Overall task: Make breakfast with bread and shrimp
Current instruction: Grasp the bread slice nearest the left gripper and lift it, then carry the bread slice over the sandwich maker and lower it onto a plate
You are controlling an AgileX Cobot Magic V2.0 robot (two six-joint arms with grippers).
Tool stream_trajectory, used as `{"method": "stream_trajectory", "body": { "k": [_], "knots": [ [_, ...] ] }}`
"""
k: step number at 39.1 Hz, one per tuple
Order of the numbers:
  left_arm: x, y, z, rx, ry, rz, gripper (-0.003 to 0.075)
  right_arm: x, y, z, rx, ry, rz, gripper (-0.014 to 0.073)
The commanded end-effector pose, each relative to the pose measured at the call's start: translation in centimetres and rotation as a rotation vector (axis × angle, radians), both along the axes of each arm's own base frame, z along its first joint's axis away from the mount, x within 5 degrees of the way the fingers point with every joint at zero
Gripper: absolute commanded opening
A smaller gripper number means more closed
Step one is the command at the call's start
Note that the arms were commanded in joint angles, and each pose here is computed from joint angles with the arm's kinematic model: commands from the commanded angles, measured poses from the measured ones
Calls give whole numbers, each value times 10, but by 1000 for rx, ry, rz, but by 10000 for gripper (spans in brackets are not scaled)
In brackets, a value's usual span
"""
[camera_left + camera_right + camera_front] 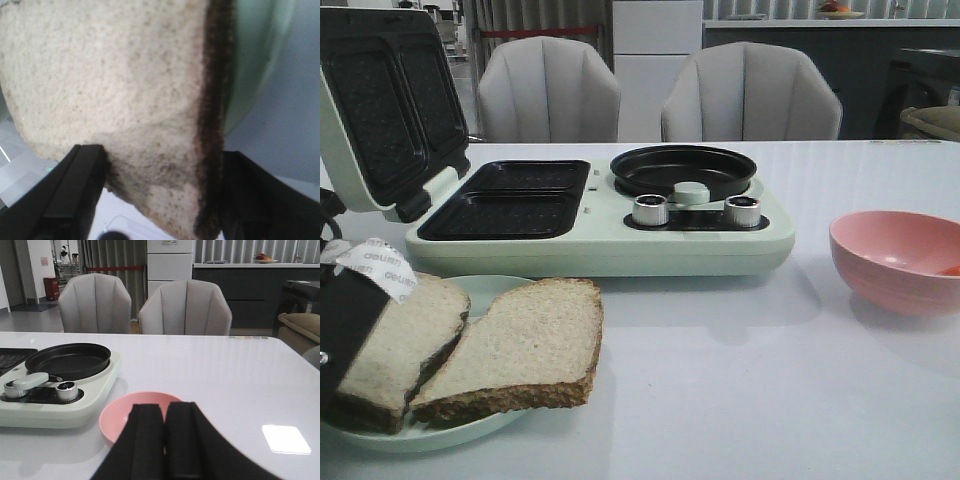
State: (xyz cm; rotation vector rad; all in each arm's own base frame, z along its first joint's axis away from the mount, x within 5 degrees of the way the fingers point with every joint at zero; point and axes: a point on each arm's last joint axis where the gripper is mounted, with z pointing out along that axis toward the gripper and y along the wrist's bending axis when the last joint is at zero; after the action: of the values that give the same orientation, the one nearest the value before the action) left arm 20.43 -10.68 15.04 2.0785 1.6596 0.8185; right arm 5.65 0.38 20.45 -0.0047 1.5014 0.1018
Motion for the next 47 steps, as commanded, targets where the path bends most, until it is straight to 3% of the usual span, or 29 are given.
{"method": "stream_trajectory", "body": {
  "k": [1, 10, 13, 20, 36, 47],
  "knots": [
    [9, -2, 12, -29, -53, 1, 418, -4, -1, 15, 3, -127, -13, 143],
    [14, 2, 14, -25, -66, 11, 183, -4, -1, 15, 3, -127, -13, 143],
    [14, 4, 15, -8, -73, 25, 140, -4, -1, 15, 3, -127, -13, 143],
    [10, 4, 29, -15, -127, 38, 135, -4, -1, 15, 3, -127, -13, 143],
    [-13, 5, 96, -183, -352, 45, 135, -4, -1, 15, 3, -127, -13, 143],
    [0, -8, 144, -305, -478, 42, 134, -4, -1, 15, 3, -127, -13, 143]
  ]
}}
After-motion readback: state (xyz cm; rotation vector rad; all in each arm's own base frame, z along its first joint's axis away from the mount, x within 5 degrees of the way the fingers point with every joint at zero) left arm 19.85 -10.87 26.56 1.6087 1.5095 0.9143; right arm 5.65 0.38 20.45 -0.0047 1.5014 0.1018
